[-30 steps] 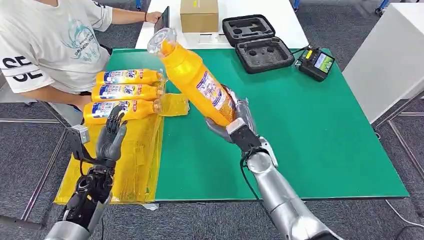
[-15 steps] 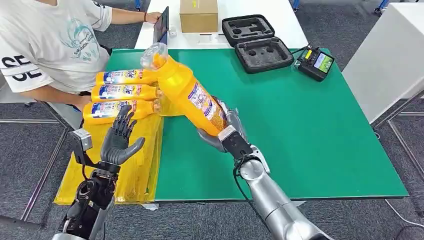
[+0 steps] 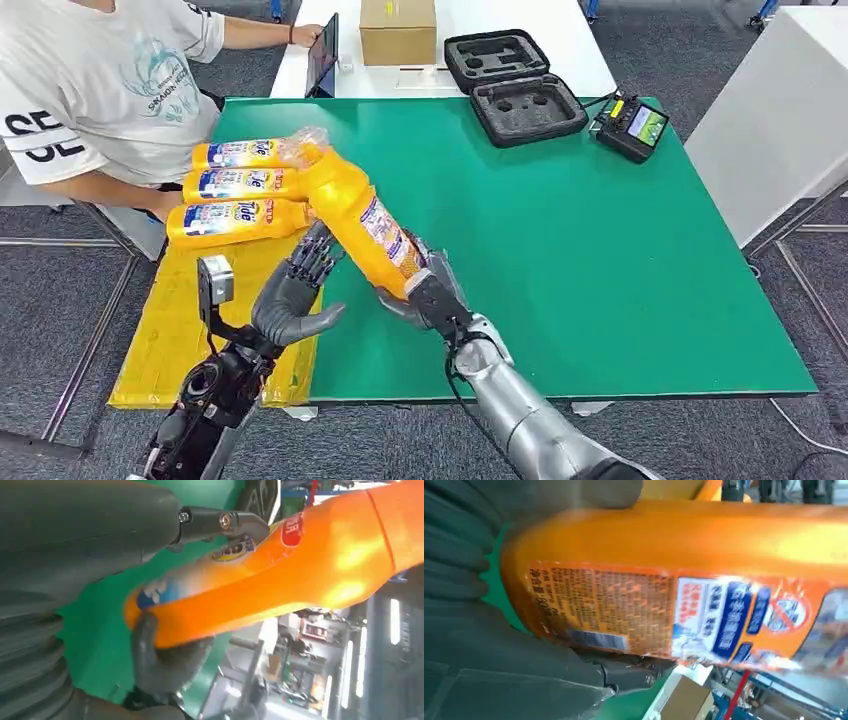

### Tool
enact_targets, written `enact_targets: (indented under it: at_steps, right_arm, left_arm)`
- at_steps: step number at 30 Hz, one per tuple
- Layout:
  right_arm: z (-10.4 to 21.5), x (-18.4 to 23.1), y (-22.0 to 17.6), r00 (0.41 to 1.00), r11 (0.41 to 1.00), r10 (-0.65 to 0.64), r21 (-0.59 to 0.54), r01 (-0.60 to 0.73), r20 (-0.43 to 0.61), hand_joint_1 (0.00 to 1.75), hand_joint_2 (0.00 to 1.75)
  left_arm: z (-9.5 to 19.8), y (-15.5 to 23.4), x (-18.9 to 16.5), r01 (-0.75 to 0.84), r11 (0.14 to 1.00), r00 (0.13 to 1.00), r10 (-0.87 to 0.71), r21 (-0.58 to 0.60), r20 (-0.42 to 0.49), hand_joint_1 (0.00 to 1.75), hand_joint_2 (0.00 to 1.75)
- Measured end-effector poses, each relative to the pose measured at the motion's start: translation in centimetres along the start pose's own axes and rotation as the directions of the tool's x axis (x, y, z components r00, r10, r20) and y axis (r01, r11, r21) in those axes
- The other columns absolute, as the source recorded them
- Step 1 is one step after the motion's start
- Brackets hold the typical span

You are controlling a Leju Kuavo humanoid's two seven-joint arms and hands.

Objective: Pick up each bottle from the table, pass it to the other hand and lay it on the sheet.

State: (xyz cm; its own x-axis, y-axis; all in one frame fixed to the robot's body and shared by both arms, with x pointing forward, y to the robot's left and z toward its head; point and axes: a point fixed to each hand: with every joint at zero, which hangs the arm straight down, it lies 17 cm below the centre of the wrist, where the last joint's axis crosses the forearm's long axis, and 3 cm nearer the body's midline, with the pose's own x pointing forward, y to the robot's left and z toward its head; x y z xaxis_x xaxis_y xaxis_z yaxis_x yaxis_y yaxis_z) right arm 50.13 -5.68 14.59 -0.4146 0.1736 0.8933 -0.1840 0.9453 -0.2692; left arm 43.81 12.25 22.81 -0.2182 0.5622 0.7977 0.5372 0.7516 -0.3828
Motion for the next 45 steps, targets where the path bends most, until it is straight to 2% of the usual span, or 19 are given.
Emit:
enact_targets:
  at_steps: [6, 12, 17, 29, 33, 34, 36, 41, 45]
  right_arm:
    - [0.0, -0.1, 2.3, 0.999, 0.997, 0.049, 0.056, -0.048, -0.020, 1.75, 1.75]
    - [0.7, 0.6, 5.4, 0.998, 0.989, 0.068, 0.130, -0.067, 0.000, 1.75, 1.75]
    - [1.2, 0.6, 6.4, 0.998, 0.986, 0.067, 0.152, -0.067, -0.001, 1.75, 1.75]
    - [1.5, 0.4, 7.1, 0.997, 0.981, 0.078, 0.181, -0.075, -0.006, 1.75, 1.75]
    - [1.5, 0.4, 8.0, 0.996, 0.970, 0.088, 0.229, -0.083, -0.009, 1.75, 1.75]
    - [1.6, 0.4, 8.2, 0.996, 0.967, 0.092, 0.241, -0.087, -0.010, 1.75, 1.75]
    - [1.7, 0.2, 8.6, 0.996, 0.960, 0.092, 0.266, -0.083, -0.020, 1.75, 1.75]
    - [1.9, -0.2, 9.4, 0.994, 0.944, 0.108, 0.317, -0.092, -0.032, 1.75, 1.75]
    - [1.8, -0.1, 9.8, 0.992, 0.931, 0.124, 0.349, -0.106, -0.029, 1.75, 1.75]
  left_arm:
    - [-1.1, -0.3, -1.1, -0.106, 0.994, 0.993, 0.107, 0.020, -0.056, 0.00, 1.75]
    - [-2.1, 1.3, -3.0, -0.099, 0.989, 0.989, 0.110, 0.107, -0.102, 0.00, 1.75]
    - [-2.1, 2.9, -4.2, -0.077, 0.981, 0.988, 0.100, 0.180, -0.121, 0.00, 1.75]
    - [-1.5, 3.8, -5.3, -0.066, 0.972, 0.986, 0.098, 0.225, -0.135, 0.00, 1.75]
    - [-1.2, 4.0, -4.4, -0.095, 0.966, 0.990, 0.118, 0.241, -0.083, 0.02, 1.75]
    - [-1.2, 4.0, -3.8, -0.099, 0.965, 0.991, 0.117, 0.243, -0.059, 1.38, 1.75]
    - [-1.1, 4.1, -2.4, -0.107, 0.963, 0.994, 0.112, 0.248, -0.009, 1.75, 1.75]
    - [-1.0, 4.4, 0.4, -0.137, 0.958, 0.989, 0.118, 0.252, 0.088, 1.75, 1.75]
    - [-0.7, 4.6, 1.0, -0.136, 0.958, 0.988, 0.112, 0.252, 0.108, 1.75, 1.75]
